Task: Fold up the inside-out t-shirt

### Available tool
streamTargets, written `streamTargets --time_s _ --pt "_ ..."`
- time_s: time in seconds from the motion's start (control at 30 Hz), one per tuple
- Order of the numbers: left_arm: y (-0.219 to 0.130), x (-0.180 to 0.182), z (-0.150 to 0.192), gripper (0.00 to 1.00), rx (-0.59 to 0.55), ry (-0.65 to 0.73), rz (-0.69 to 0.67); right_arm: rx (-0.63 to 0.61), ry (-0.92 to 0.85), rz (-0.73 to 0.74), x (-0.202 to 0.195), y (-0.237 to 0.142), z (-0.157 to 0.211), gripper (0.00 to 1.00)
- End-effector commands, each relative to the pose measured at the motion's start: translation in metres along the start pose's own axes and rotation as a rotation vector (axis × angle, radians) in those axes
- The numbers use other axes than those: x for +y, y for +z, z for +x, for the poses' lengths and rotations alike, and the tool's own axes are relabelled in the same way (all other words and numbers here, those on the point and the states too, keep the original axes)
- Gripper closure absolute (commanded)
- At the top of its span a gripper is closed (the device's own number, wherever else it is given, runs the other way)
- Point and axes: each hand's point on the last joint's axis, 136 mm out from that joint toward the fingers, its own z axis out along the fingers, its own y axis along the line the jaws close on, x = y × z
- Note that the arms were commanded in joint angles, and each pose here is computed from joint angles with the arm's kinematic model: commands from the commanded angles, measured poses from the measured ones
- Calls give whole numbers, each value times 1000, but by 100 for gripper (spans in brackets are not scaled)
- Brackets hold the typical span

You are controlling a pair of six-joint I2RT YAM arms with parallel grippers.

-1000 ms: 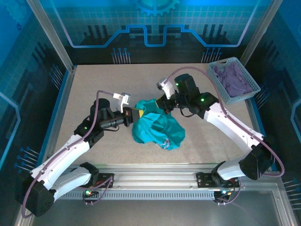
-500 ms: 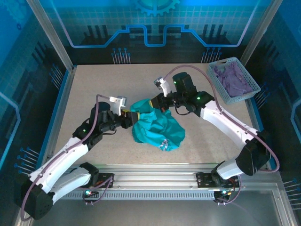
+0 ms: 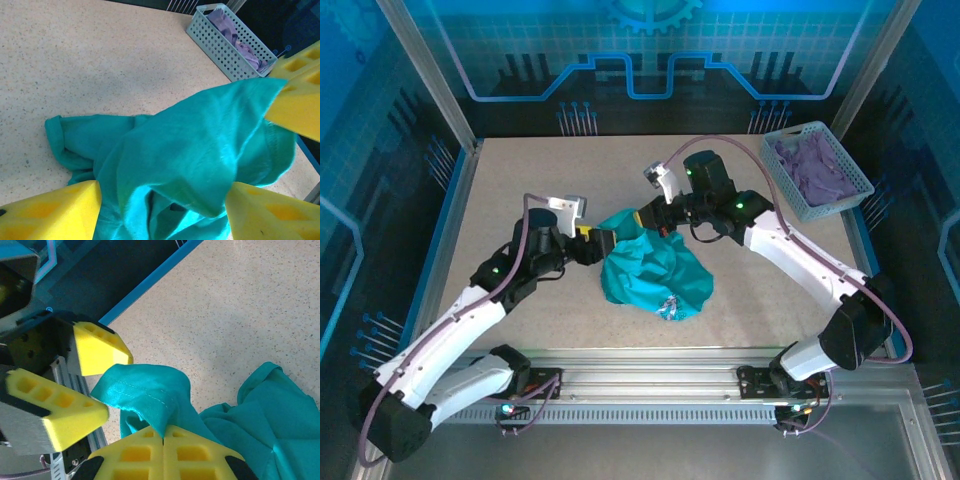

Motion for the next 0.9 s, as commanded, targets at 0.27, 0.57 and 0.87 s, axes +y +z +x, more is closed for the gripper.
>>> streamTargets --time_s 0.27,0.57,0.87 --pt "-43 -6 -46 31 -216 383 -79 73 -42 -57 -3 -8 -2 100" --pt "-18 -32 -34 27 -301 1039 42 124 -60 -83 -6 -6 3 100" --pt "1 -23 -23 27 -190 1387 68 122 -71 -78 -3 -11 5 100"
